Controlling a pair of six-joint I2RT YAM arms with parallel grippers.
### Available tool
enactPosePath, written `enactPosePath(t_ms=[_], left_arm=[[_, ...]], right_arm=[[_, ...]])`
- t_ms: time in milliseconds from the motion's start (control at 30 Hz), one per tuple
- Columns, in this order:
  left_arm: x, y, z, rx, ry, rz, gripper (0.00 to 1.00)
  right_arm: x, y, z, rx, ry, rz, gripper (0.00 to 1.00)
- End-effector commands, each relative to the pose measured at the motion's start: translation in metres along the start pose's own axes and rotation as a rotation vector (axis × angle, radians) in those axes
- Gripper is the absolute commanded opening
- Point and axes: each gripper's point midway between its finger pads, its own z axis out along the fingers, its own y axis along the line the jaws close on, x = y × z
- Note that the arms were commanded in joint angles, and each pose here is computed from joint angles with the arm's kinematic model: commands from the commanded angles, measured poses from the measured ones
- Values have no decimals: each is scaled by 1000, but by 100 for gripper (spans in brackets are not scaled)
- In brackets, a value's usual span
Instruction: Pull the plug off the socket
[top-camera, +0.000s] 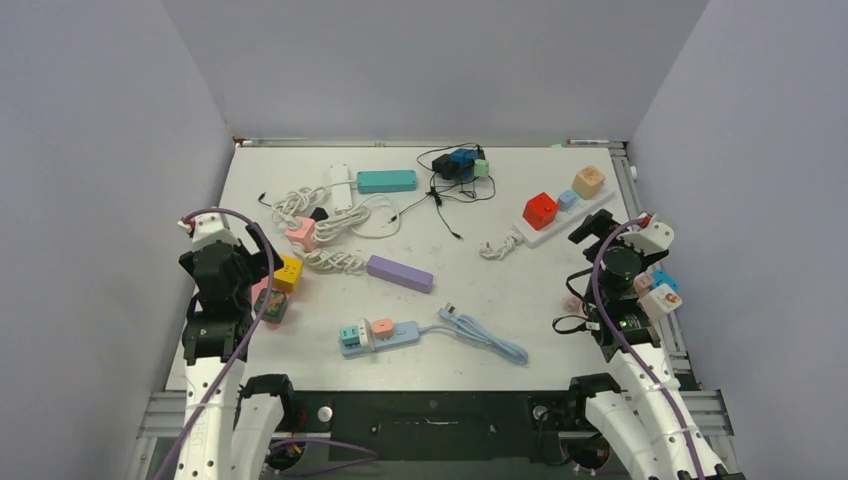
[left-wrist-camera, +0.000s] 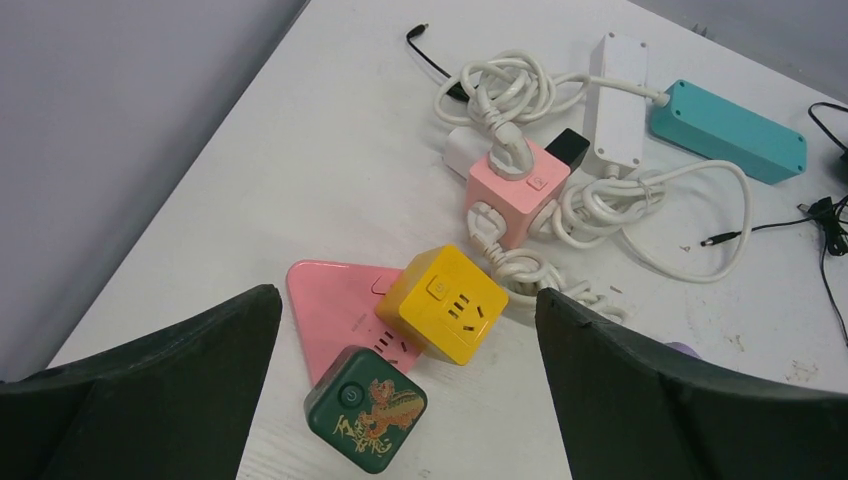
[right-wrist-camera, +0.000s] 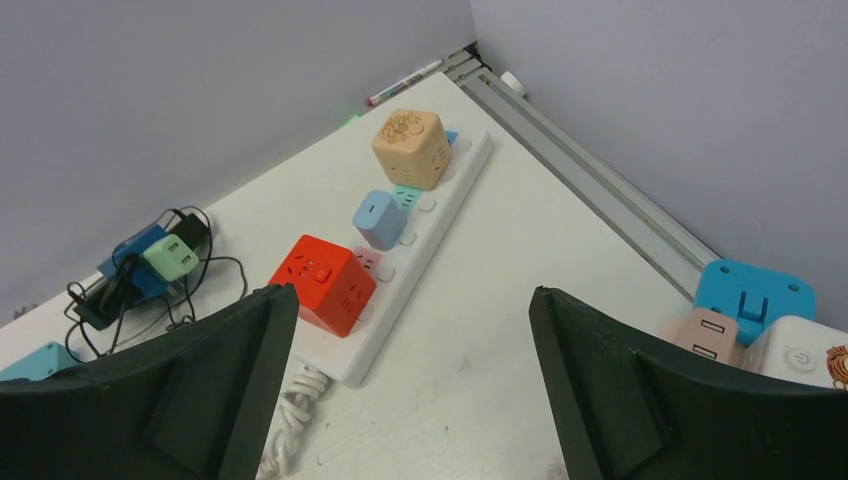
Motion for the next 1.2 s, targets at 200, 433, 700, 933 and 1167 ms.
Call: enactPosePath(t_ms=[200, 433, 700, 933, 1167], left_arm=[[-7, -19, -6, 90, -20, -5, 96], [13, -51, -2, 254, 73, 51, 96], [18, -54, 0, 273, 93, 62, 96], [21, -59, 1, 295, 106, 63, 96], [20, -58, 0, 295, 110, 64, 96]], right_arm=[[16, 43, -8, -257, 105, -67, 90], [70, 106, -46, -599, 412, -35, 90], [169, 117, -123, -612, 793, -202, 91], [183, 88, -164, -432, 990, -235, 93], [196, 48, -181, -256, 1078, -289, 93]])
